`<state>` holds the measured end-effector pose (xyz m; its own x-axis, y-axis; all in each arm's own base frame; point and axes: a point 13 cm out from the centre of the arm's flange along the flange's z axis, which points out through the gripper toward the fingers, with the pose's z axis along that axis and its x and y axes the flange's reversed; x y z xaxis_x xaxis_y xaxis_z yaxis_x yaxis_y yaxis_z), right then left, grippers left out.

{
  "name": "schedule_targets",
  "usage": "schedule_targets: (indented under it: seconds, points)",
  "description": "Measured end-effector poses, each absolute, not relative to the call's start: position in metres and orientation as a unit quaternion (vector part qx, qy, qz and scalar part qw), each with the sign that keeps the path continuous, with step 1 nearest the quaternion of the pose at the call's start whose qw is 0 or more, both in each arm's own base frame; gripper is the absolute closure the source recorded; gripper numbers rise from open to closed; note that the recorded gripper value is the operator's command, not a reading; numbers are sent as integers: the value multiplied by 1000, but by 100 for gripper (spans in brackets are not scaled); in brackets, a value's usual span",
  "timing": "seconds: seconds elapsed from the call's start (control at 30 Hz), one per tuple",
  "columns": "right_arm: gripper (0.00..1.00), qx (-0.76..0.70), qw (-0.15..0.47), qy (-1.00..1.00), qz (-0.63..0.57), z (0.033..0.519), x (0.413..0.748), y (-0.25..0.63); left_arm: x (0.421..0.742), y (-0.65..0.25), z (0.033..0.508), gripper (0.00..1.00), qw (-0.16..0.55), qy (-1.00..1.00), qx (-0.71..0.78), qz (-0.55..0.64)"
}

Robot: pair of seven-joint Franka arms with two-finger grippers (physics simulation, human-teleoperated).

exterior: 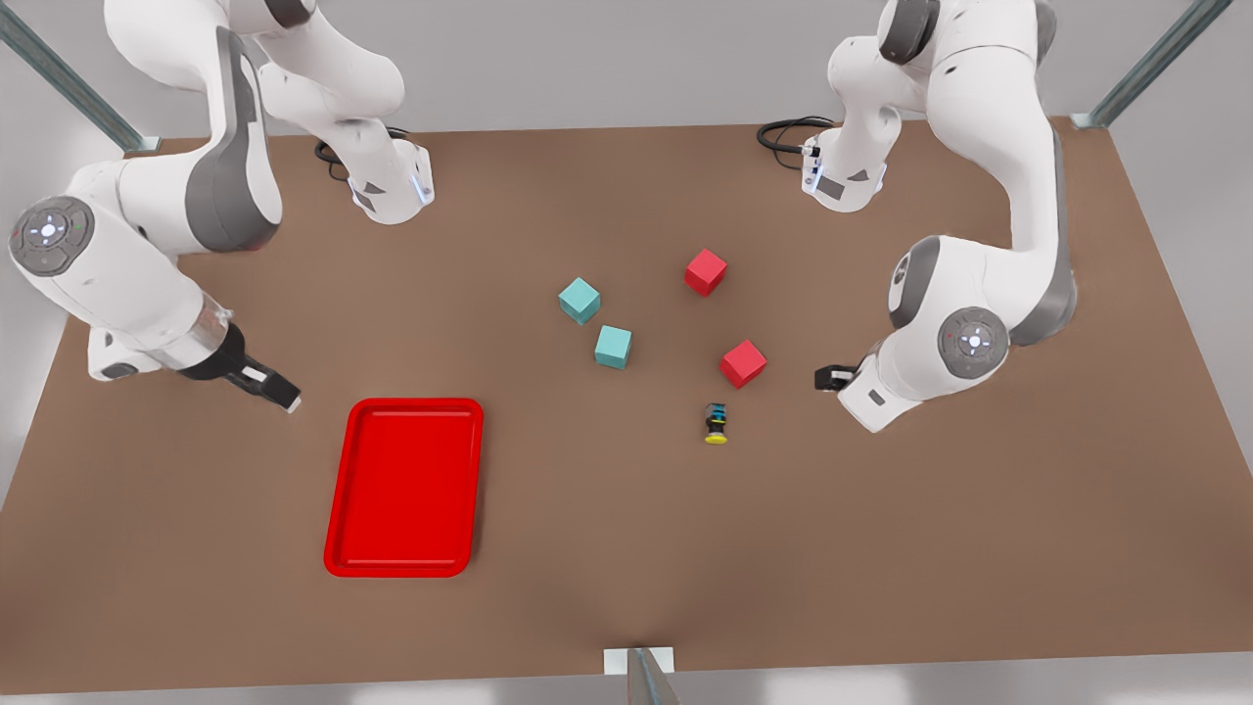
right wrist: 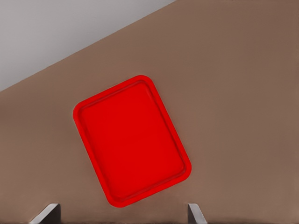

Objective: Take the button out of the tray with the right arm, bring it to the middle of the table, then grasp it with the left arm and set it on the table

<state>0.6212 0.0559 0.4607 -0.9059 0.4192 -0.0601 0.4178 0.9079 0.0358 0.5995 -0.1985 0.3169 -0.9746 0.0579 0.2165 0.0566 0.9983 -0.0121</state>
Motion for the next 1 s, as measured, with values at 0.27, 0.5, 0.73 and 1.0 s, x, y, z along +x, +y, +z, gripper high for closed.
schedule_targets:
  seconds: [0.27,0.5,0.73,1.0]
  points:
    - [0,95,8,994,-47,471,603,49,594,-298,163,0,79,-993,77,40]
    - [0,39,-8,998,-56,468,597,42,603,-351,119,0,25,-988,132,77]
    - [0,0,-15,998,-57,466,596,40,570,-345,91,0,9,-994,90,53]
    - [0,-30,-19,998,-57,465,595,40,562,-352,68,0,8,-998,31,49]
